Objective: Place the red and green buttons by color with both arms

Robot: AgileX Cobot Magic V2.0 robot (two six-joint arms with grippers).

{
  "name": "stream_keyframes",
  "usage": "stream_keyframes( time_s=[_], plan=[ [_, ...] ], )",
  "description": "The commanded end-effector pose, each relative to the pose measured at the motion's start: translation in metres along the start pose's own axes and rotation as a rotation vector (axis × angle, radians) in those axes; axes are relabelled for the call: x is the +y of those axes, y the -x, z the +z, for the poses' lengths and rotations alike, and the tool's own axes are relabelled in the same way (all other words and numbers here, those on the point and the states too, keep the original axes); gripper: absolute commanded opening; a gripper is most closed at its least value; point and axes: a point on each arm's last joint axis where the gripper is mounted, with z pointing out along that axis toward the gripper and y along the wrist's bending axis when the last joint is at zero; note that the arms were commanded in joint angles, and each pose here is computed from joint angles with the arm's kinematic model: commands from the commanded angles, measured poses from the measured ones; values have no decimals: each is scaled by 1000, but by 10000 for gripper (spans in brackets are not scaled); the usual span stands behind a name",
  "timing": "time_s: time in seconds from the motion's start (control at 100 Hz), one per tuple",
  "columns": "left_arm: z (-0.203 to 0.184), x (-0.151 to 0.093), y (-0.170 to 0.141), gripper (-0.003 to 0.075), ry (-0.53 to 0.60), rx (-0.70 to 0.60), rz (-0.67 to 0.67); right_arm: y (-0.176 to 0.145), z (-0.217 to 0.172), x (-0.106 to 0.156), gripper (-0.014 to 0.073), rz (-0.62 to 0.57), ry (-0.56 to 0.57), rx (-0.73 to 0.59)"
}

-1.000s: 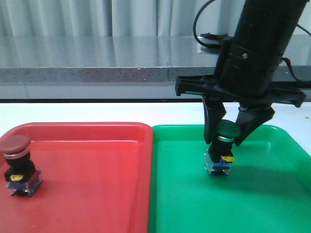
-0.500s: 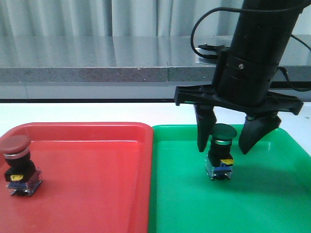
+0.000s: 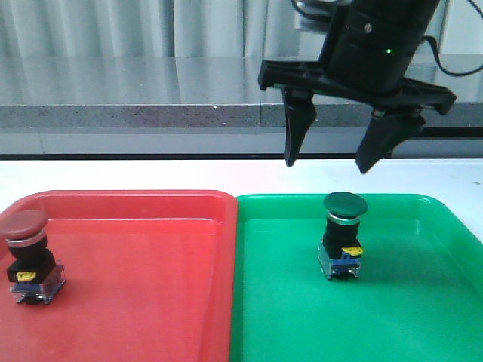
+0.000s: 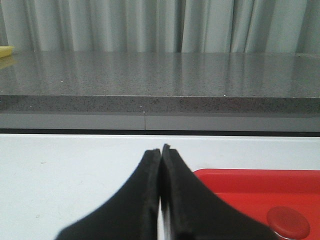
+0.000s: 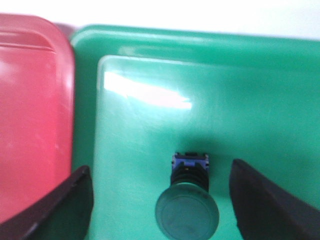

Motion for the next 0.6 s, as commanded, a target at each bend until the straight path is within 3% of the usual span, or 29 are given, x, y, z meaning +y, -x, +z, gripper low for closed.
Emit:
stream_keyframes(
  time_s=[0.0,0.33,0.59],
  plan=[
    [-3,0,6,-20,-6,-108,-18,12,-38,3,475,-32,35,-112],
    [-3,0,6,-20,-6,-108,-18,17,-69,-25,-57,-39,-58,-178],
    [-3,0,6,-20,-6,-108,-18,7,-97,-39,-59,-77,-114,-261]
  ],
)
